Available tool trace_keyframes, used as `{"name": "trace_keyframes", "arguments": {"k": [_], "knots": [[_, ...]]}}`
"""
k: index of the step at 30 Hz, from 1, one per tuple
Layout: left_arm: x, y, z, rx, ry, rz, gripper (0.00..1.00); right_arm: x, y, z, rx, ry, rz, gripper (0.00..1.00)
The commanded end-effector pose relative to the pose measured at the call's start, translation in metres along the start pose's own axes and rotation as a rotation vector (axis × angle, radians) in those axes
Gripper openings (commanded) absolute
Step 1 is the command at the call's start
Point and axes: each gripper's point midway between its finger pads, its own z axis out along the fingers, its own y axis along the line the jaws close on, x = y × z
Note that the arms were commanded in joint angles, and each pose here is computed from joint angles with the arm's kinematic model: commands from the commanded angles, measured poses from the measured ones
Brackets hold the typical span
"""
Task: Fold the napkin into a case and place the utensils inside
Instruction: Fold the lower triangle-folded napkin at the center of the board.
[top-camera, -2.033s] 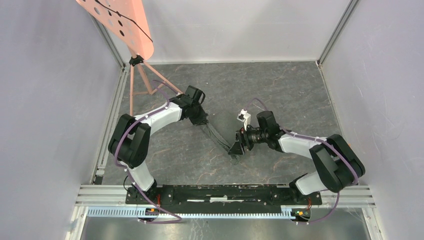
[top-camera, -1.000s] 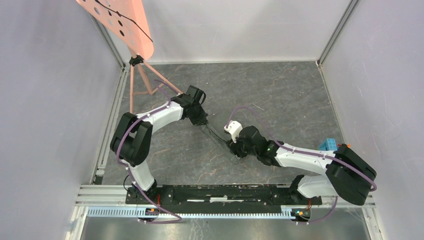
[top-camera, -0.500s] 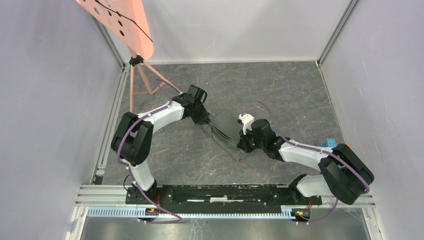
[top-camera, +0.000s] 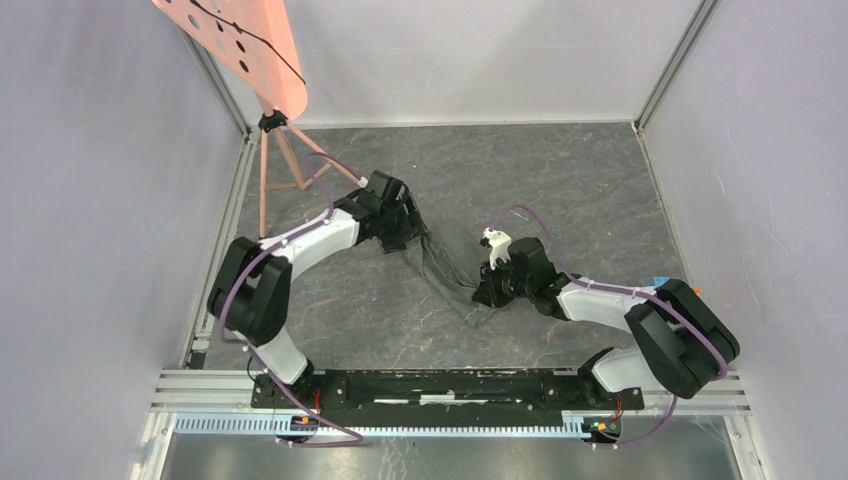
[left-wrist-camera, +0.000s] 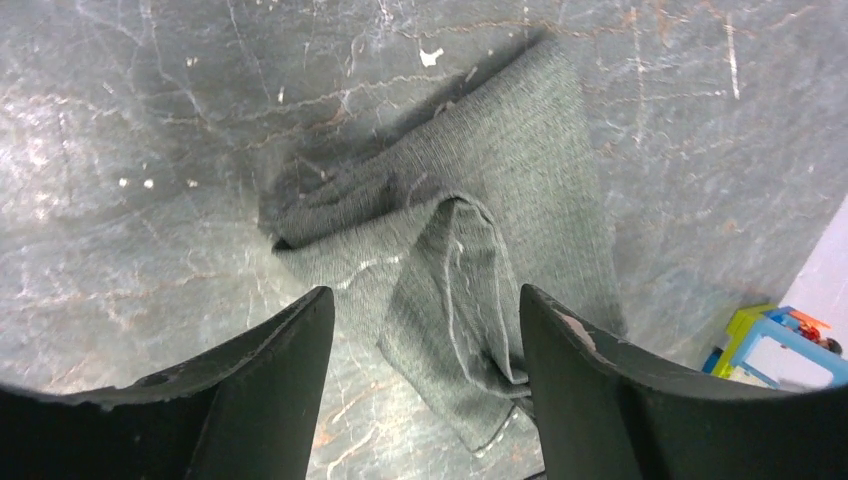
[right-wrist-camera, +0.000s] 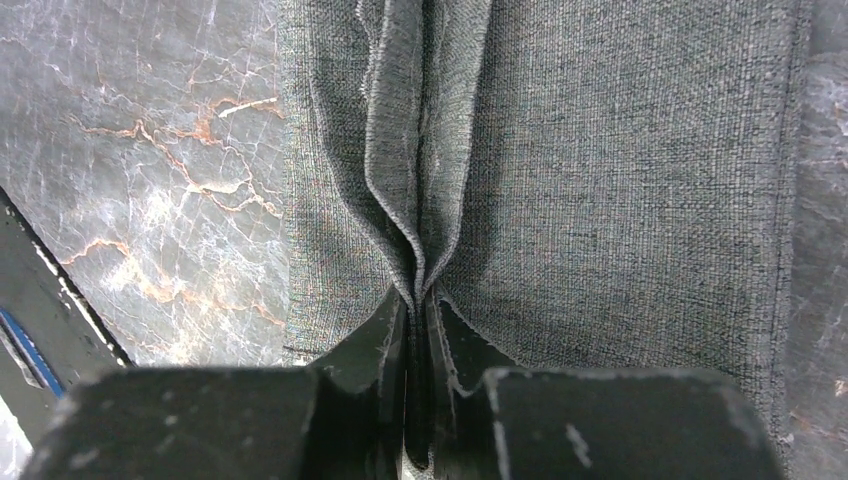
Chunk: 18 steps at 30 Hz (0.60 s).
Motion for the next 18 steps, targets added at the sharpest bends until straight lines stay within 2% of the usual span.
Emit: {"name": "trace_keyframes", "arguments": {"k": [1, 5, 9, 12, 15, 18], "knots": [[-0.014, -0.015, -0.034, 0.089, -0.103, 0.108, 0.75, -0.009, 0.004, -0.001, -0.018, -0.025, -0.001, 0.2], [-0.006, -0.01, -0.038, 0.103, -0.088, 0.125, 0.71, -0.015, 0.003, -0.005, -0.002, -0.038, -0.015, 0.32], [0.005, -0.001, -0.027, 0.098, -0.052, 0.125, 0.57, -0.022, -0.002, -0.01, 0.038, -0.053, -0.034, 0.37], [0.008, -0.001, -0.016, 0.105, -0.032, 0.127, 0.45, -0.025, -0.007, -0.012, 0.074, -0.055, -0.046, 0.38], [0.008, -0.006, -0.006, 0.123, -0.018, 0.13, 0.36, -0.025, -0.012, -0.01, 0.097, -0.051, -0.05, 0.36], [0.007, -0.012, 0.0, 0.14, -0.007, 0.133, 0.33, -0.023, -0.018, -0.007, 0.118, -0.043, -0.055, 0.26]]}}
